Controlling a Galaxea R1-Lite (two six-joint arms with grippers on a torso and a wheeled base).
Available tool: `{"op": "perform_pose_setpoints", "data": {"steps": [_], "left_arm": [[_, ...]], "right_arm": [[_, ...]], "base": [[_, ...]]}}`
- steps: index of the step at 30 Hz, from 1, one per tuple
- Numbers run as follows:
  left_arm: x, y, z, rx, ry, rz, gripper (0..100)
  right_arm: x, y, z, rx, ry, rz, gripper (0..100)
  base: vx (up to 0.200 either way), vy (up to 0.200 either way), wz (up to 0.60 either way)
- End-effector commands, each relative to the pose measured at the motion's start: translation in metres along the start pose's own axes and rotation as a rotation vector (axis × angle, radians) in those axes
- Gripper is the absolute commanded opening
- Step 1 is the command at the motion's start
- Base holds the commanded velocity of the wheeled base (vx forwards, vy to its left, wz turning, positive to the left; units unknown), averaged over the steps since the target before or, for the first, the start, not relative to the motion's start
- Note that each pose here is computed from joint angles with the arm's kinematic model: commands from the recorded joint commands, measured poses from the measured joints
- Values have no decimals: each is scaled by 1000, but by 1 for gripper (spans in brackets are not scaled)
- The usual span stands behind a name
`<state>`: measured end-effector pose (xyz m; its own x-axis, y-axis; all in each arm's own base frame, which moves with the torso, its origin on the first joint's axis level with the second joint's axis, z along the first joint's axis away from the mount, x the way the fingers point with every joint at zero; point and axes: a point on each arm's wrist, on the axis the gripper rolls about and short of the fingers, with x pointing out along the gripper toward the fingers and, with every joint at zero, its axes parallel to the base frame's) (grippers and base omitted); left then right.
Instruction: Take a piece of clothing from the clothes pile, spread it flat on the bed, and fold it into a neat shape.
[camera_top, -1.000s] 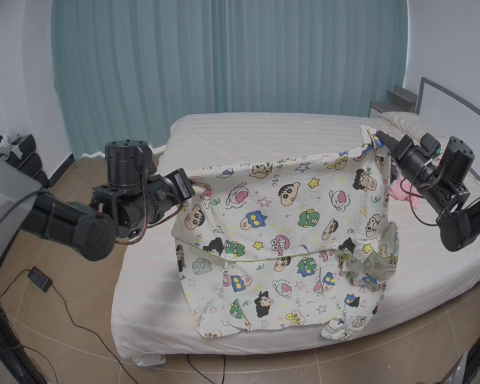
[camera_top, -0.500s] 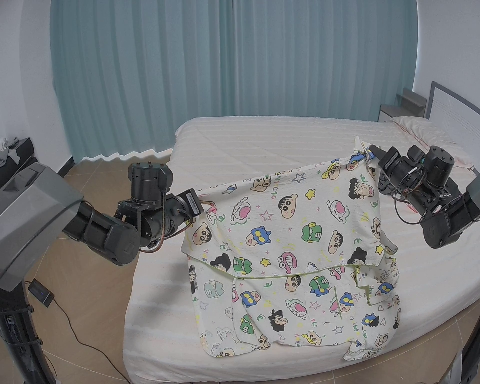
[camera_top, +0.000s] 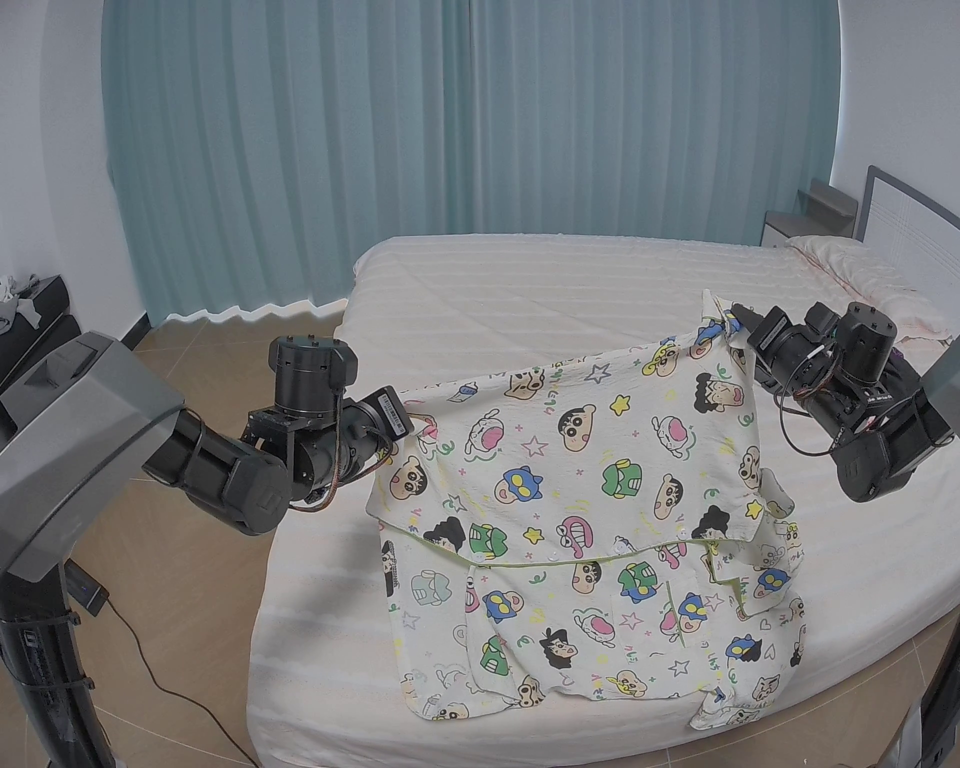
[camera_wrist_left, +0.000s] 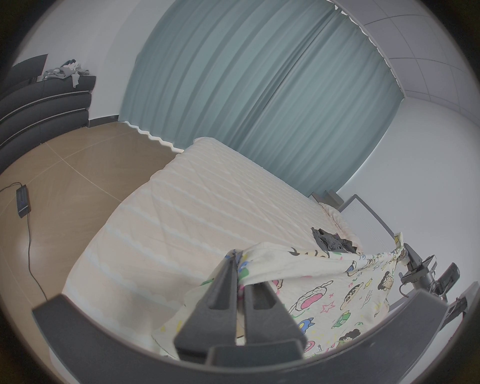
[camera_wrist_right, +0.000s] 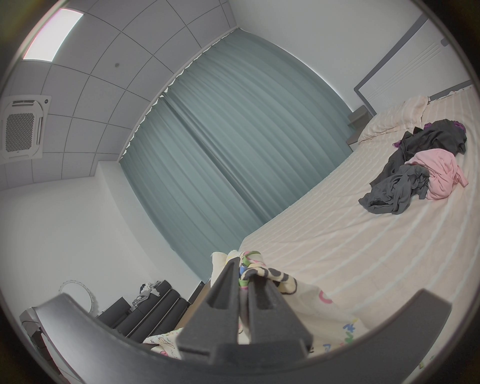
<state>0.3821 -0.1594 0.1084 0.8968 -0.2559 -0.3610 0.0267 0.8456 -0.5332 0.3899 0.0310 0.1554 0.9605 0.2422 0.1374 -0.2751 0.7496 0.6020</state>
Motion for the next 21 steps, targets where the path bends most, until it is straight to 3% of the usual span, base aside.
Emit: {"op": "perform_pose_setpoints", "data": {"steps": [1, 16, 21], "left_arm": [[0, -1, 0, 1, 1, -2, 0], [12, 5, 2, -4, -15, 17, 0], [28, 14, 3, -5, -40, 55, 0]], "right_arm": [[0, -3, 0, 0, -2, -6, 0], [9, -21, -6, 2, 5, -39, 0], [18, -31, -21, 8, 29, -59, 0]], "base": [[0, -200, 0], [0, -200, 0], [0, 0, 0]]}}
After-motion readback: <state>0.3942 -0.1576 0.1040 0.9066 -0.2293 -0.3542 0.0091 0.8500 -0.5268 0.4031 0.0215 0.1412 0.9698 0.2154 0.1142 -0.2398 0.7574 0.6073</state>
